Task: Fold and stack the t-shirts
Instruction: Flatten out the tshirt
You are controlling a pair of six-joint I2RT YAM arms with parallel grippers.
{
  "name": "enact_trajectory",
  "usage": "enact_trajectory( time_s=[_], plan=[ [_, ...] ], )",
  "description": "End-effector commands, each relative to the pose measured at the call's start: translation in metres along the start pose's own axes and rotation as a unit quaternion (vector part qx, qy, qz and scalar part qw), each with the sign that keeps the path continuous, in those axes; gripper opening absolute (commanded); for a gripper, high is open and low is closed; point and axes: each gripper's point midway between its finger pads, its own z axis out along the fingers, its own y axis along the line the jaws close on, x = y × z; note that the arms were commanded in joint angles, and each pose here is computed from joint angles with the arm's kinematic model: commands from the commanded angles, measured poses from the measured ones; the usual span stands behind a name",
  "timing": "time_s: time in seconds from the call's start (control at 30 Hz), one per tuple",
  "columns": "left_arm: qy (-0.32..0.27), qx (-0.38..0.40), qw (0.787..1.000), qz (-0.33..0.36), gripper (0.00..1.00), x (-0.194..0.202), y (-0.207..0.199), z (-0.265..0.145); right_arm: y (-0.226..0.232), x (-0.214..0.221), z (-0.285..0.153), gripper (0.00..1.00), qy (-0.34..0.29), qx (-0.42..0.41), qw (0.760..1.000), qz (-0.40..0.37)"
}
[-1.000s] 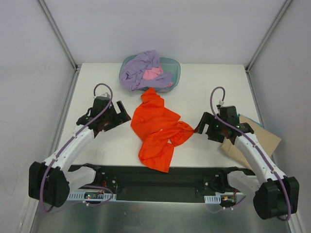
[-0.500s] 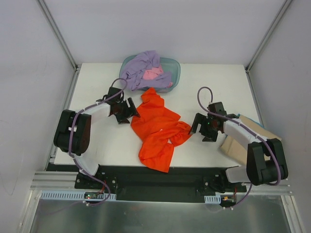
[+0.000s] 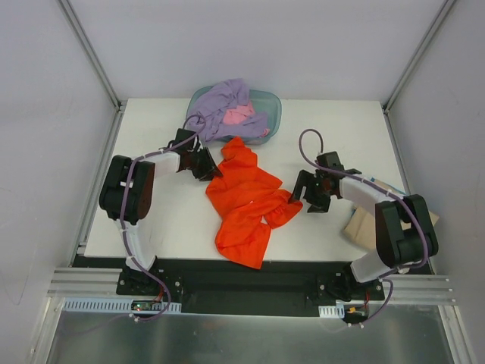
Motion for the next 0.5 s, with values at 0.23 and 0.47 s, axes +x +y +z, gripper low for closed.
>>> enact_trajectory(
  time_s=[0.23,0.47],
  plan=[
    [0.008,0.09,0.996,0.02,0.0,0.009,-0.026,-0.004,0.032,-0.008,0.037,0.6,0.016,-0.038,0.999,-0.025],
    [-0.029,0.14,0.989,0.04,0.0,0.019,-0.045,-0.036,0.045,-0.009,0.021,0.07,0.003,-0.057,0.998,-0.041]
  ],
)
